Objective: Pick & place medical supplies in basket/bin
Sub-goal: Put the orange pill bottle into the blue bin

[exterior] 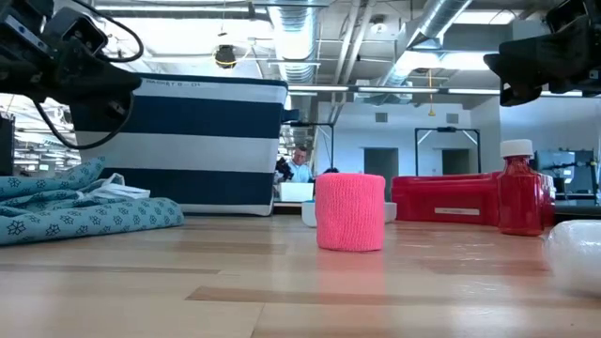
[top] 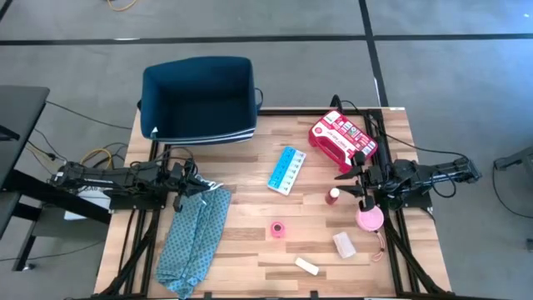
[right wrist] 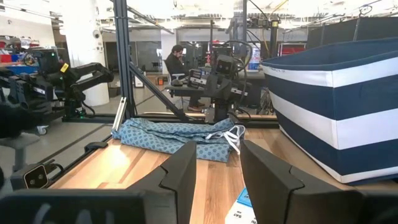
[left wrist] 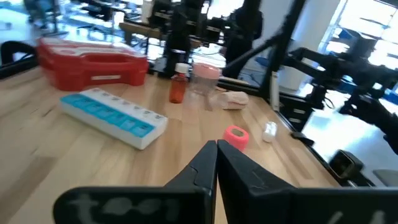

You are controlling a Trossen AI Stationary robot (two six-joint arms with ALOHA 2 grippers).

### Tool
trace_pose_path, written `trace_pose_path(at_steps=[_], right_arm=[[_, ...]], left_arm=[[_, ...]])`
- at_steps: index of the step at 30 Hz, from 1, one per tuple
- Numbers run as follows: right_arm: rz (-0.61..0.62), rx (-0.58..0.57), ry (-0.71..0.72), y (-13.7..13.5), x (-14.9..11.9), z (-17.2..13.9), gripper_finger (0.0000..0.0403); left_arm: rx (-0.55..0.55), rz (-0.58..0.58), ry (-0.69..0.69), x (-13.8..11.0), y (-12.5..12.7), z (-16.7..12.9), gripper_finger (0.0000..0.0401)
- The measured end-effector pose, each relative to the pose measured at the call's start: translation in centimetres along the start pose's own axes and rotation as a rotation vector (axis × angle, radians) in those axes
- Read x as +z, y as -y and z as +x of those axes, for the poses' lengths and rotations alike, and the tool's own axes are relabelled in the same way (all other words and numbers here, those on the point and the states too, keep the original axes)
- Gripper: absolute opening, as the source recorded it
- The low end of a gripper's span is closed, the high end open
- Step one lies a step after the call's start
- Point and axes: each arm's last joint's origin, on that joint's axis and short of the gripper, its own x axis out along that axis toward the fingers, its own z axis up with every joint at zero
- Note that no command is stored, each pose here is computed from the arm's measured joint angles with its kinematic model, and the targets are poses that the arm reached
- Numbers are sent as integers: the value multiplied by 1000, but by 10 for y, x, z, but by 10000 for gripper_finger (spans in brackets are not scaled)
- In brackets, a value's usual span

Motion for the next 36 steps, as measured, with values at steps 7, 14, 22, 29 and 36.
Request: trace_pose_path(at_steps=[7,14,22,29,36], right_arm=[[-1,0,0,0,0,0,119],[-110,-14,44,0,4,0,119],[-153,-27,71,1,9,0,119],[-161,-153,106,5,16,-2,119],[-118,-179,148,6,20,-2,119]], left_arm=[[1,-59,4,0,0,0,0],[-5,-62,64,6,1,0,1],[-80,-30,274,27,7,-4,38],[55,60,326,37,6,-4,85],[121,54,279,33,3,-1,100]])
